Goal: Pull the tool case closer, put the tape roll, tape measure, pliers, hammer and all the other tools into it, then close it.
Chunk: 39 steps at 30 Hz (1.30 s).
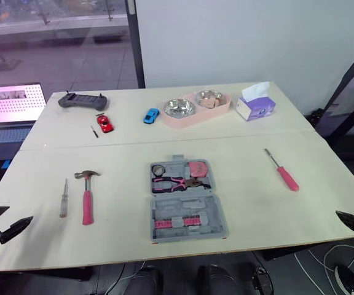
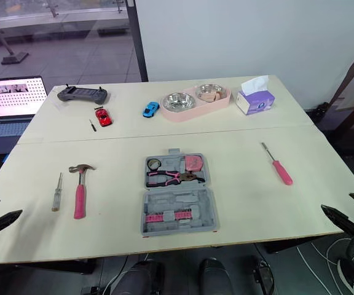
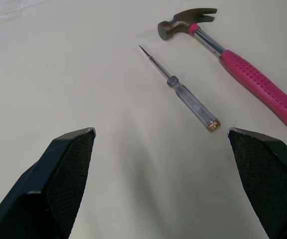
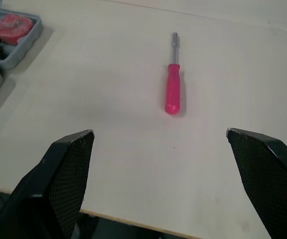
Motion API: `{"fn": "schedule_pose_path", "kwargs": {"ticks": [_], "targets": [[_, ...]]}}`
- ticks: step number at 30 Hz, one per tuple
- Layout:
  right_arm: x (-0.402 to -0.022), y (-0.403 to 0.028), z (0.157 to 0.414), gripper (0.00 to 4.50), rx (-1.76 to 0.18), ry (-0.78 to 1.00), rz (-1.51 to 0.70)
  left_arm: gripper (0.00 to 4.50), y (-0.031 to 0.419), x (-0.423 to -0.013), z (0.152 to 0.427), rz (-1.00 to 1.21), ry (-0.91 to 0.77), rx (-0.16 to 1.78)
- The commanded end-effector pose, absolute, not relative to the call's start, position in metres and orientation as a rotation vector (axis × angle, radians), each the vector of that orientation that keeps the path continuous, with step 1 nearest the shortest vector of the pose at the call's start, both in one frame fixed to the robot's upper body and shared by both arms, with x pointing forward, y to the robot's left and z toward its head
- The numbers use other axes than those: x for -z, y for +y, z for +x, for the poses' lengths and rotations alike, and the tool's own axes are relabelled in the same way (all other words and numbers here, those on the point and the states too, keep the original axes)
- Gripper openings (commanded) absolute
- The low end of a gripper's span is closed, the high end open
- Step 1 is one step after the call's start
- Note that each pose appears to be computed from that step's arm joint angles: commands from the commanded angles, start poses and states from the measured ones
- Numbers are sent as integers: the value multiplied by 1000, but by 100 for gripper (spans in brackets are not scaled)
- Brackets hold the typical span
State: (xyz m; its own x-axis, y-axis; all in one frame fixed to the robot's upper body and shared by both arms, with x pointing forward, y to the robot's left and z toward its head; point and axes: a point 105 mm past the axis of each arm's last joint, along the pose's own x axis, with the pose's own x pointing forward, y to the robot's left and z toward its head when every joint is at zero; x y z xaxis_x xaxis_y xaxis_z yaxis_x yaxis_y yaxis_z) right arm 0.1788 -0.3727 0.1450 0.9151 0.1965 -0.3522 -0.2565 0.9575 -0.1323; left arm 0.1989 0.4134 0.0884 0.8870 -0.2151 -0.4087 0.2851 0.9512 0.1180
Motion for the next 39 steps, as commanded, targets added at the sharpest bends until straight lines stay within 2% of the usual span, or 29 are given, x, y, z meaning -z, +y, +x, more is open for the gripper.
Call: {"fn": "schedule_pose_path", "kwargs": {"ticks": [1,3,11,14,16,21,26,30,36,39], "targets": [[-153,-371,182,450,-210,303,-167,446,410,-101,203,211,369,284],[-155,-364,184,450,-227,302,-158,446,408,-105,204,211,349,288],[-194,-276,214,450,-493,194,-145,446,389,-123,217,240,247,255],[-198,-249,226,450,-571,164,-137,446,380,-118,218,198,237,250],[-199,-219,236,450,-695,151,-153,446,370,-108,219,176,247,243],[-198,-180,247,450,-889,138,-152,446,360,-94,224,197,280,184],[-194,-157,251,450,-1060,173,-183,446,360,-93,230,129,234,42],[-190,-152,248,450,-1141,188,-207,446,349,-94,232,46,218,14],[-182,-133,240,450,-1270,188,-243,446,349,-82,237,-25,267,-61],[-179,-127,237,450,-1324,186,-272,446,343,-81,252,-49,299,-86]]}}
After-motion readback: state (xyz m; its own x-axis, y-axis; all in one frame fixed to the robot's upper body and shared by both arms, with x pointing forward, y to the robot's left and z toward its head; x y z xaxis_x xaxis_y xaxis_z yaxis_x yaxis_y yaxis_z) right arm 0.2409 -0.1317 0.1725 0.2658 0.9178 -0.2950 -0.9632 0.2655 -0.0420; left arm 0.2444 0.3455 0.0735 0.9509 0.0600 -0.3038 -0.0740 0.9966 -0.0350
